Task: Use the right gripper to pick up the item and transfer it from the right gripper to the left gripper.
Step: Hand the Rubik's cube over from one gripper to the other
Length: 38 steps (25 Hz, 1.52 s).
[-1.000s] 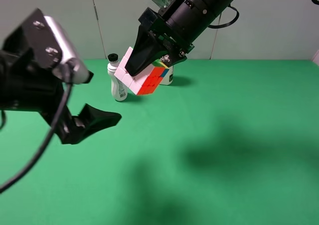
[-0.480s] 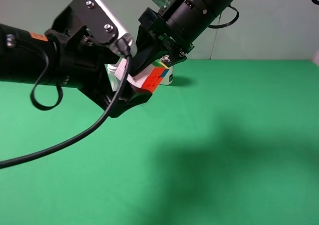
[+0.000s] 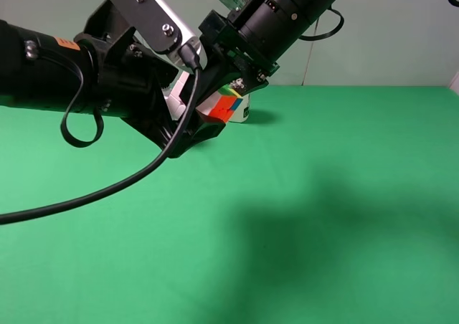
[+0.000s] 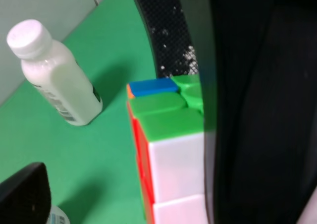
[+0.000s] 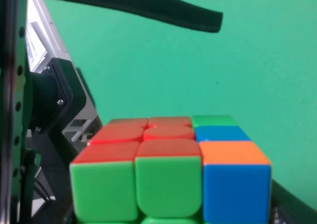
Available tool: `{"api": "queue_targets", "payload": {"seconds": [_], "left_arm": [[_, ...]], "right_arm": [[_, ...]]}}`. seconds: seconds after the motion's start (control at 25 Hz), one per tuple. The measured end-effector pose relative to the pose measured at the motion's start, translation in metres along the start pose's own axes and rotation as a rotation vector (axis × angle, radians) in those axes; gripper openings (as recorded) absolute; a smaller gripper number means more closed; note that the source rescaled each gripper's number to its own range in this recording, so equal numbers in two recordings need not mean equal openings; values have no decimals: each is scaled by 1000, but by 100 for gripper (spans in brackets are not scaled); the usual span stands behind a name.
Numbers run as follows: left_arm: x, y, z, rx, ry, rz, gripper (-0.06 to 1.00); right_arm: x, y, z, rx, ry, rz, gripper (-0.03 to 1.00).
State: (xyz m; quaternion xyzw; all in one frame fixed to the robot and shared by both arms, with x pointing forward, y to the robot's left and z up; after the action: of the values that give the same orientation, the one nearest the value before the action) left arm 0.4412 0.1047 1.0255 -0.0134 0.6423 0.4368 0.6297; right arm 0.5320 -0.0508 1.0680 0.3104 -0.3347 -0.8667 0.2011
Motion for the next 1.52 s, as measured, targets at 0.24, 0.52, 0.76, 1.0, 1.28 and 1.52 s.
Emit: {"api": "queue_targets", "payload": {"seconds": [0.24, 0.52, 0.76, 1.0, 1.28, 1.52], "left_arm": [[-1, 0, 1, -12, -3, -10, 96], [-1, 0, 1, -14, -4, -12, 73], [0, 0, -1, 4, -5, 0, 5], [0, 0, -3, 18, -7, 8, 3], [0, 0, -3, 20, -7, 9, 3], [0, 0, -3, 22, -6, 10, 1]], "right_arm": [[0, 0, 0, 1, 0, -3, 3], [-2, 0, 0, 3, -2, -16, 3], [-5, 1, 0, 6, -3, -43, 2], [-4, 1, 0, 3, -13, -37, 2], [-4, 1, 0, 3, -16, -36, 2], [-3, 1, 1, 0, -47, -27, 21]]}}
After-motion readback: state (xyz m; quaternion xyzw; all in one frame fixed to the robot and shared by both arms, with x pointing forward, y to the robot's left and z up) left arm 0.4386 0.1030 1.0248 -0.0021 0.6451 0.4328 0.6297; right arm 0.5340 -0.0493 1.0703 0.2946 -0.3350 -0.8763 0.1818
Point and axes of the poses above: a point on each arm's last joint axis where the gripper is mounted, y pointing back along that axis away from the gripper, z along the wrist's bending axis when the last joint is at zero, x = y × z, the point moved 1 cm from there along -y, pointing out along that axis toward the gripper, and after that the axes turned 1 degree about y, right-handed, at the moved point
